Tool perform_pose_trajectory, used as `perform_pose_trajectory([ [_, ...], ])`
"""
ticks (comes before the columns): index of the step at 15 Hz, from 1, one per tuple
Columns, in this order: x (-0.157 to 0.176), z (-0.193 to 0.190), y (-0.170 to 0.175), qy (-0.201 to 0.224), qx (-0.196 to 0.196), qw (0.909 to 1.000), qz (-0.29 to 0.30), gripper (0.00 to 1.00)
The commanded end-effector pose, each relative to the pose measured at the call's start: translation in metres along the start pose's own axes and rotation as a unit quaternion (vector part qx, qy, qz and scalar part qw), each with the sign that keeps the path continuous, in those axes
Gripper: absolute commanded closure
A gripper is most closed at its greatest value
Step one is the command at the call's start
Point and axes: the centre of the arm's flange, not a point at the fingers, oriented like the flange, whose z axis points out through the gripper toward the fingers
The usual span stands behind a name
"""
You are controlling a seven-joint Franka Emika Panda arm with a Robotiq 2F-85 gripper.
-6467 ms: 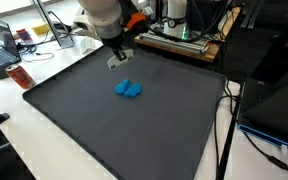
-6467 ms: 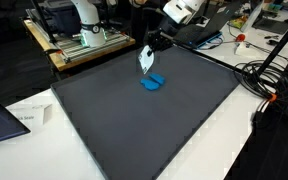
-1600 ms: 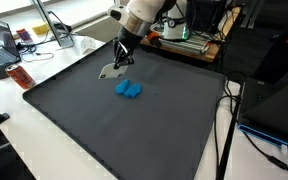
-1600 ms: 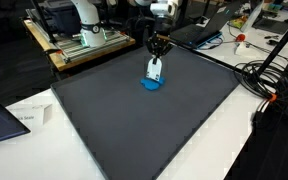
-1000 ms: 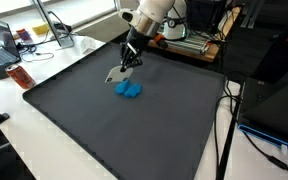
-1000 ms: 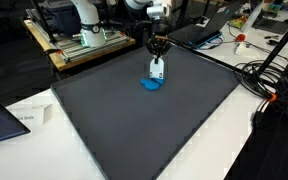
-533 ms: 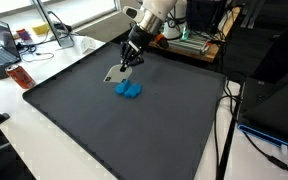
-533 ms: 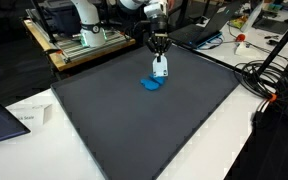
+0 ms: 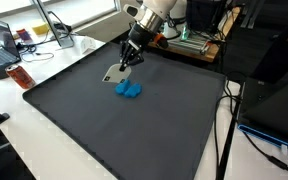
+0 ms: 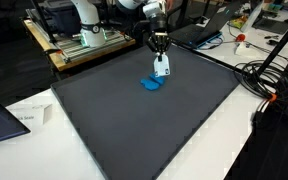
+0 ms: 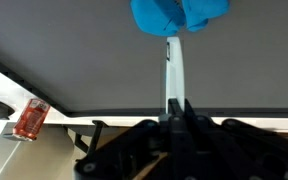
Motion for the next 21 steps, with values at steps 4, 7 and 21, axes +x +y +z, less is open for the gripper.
perform_pose_trajectory([
  [4,-0.006,0.011,-0.004,0.008,0.018,0.9998,-0.005,0.99],
  [7,-0.018,0.019,-0.003,0.003,0.030,0.9995,0.000,0.99],
  [21,-0.040,0.021,0.000,0.006,0.075,0.9967,0.032,0.99],
])
